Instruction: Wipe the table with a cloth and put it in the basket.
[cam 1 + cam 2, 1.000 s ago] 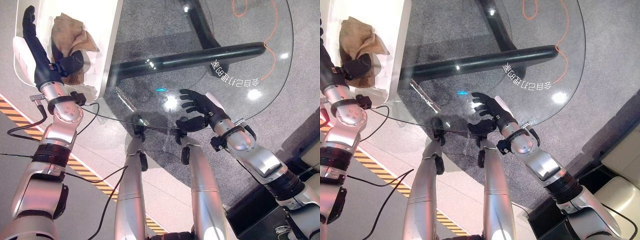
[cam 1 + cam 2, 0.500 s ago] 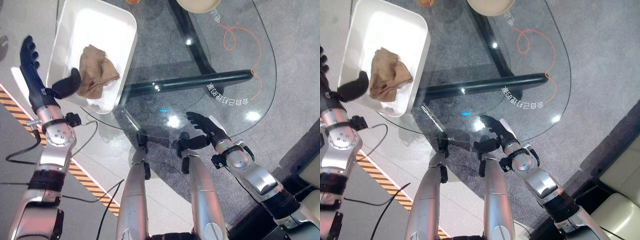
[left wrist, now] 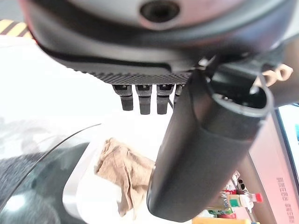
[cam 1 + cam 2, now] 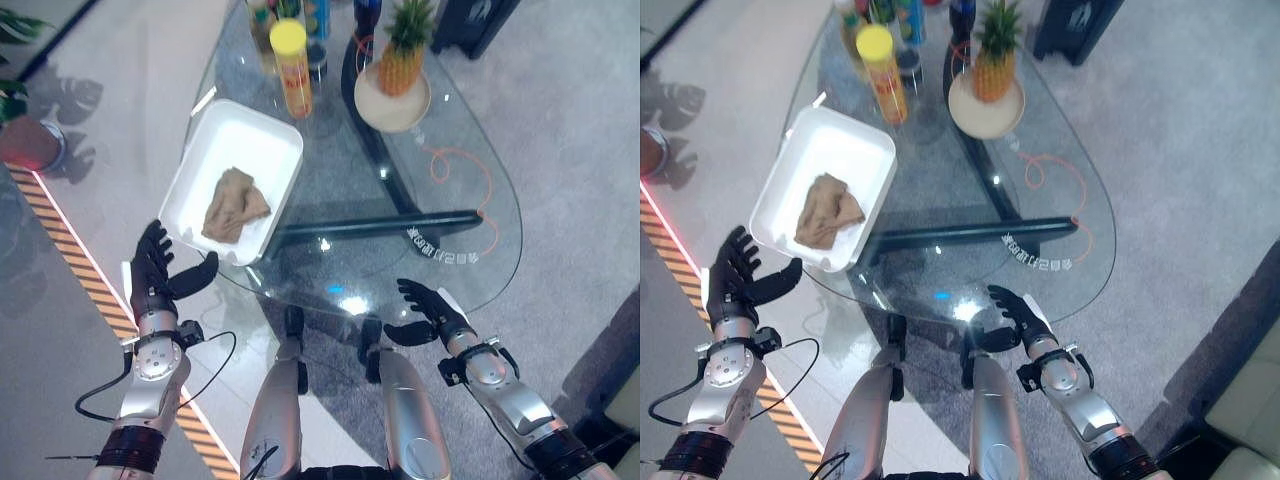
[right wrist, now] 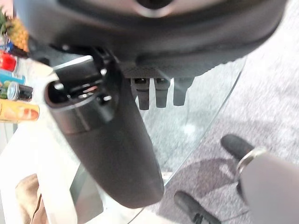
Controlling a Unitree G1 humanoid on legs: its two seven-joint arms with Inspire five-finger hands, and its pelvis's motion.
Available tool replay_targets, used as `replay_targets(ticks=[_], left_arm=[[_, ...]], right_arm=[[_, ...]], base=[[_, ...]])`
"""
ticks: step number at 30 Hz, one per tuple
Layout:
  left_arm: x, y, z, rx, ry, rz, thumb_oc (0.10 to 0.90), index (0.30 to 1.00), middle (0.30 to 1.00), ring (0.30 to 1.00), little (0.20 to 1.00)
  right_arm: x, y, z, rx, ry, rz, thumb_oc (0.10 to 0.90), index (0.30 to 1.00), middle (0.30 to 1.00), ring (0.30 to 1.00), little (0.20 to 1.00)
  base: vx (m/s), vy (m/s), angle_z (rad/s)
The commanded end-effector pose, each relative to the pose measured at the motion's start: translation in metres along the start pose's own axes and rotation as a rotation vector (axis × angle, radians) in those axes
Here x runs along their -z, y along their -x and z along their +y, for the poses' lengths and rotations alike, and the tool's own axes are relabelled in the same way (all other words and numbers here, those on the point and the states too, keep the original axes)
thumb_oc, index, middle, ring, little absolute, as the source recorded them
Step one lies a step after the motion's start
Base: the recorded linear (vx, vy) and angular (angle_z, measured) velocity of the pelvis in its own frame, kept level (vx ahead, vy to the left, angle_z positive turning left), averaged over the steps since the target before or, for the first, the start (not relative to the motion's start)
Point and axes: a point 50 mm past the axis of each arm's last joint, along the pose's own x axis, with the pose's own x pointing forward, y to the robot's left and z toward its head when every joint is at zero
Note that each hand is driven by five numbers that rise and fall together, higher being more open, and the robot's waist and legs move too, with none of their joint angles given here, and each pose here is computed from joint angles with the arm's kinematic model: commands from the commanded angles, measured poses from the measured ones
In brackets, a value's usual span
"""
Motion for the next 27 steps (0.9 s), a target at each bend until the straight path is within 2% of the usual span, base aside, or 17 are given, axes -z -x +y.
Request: replay_targets(ticks=[1,6,9,14,15,20,27], left_arm=[[-0.005,0.003,0.008,0.019,0.036,-0.043,0.8,0.9,0.9,0.9,0.9],[0.059,0.03,0.009,0.086,0.1,0.273,0.8,0.9,0.9,0.9,0.9],[0.1,0.058,0.001,0.142,0.111,0.472,0.8,0.9,0.9,0.9,0.9],[0.135,0.089,-0.002,0.156,0.062,0.645,0.8,0.9,0.9,0.9,0.9],[0.153,0.105,-0.001,0.158,0.044,0.737,0.8,0.9,0.9,0.9,0.9],[0.175,0.13,0.002,0.213,-0.027,0.864,0.8,0.9,0.9,0.9,0.9],[0.192,0.154,0.018,0.16,-0.094,0.991,0.8,0.9,0.9,0.9,0.9]], right_arm=[[-0.01,0.005,-0.006,0.018,0.01,-0.111,0.8,0.9,0.9,0.9,0.9],[0.033,0.008,0.009,-0.005,-0.066,0.058,0.8,0.9,0.9,0.9,0.9],[0.069,0.012,0.023,-0.026,-0.098,0.229,0.8,0.9,0.9,0.9,0.9],[0.109,0.023,0.04,-0.031,-0.154,0.442,0.8,0.9,0.9,0.9,0.9],[0.135,0.033,0.05,-0.032,-0.179,0.573,0.8,0.9,0.9,0.9,0.9],[0.168,0.053,0.062,-0.009,-0.272,0.753,0.8,0.9,0.9,0.9,0.9],[0.192,0.077,0.079,-0.032,-0.379,0.914,0.8,0.9,0.9,0.9,0.9]], base=[[0.0,-0.069,-0.02],[0.01,-0.106,-0.01],[0.05,-0.091,0.0],[0.05,-0.068,0.1],[0.1,-0.069,0.06],[0.05,-0.034,-0.02],[0.04,-0.007,-0.01]])
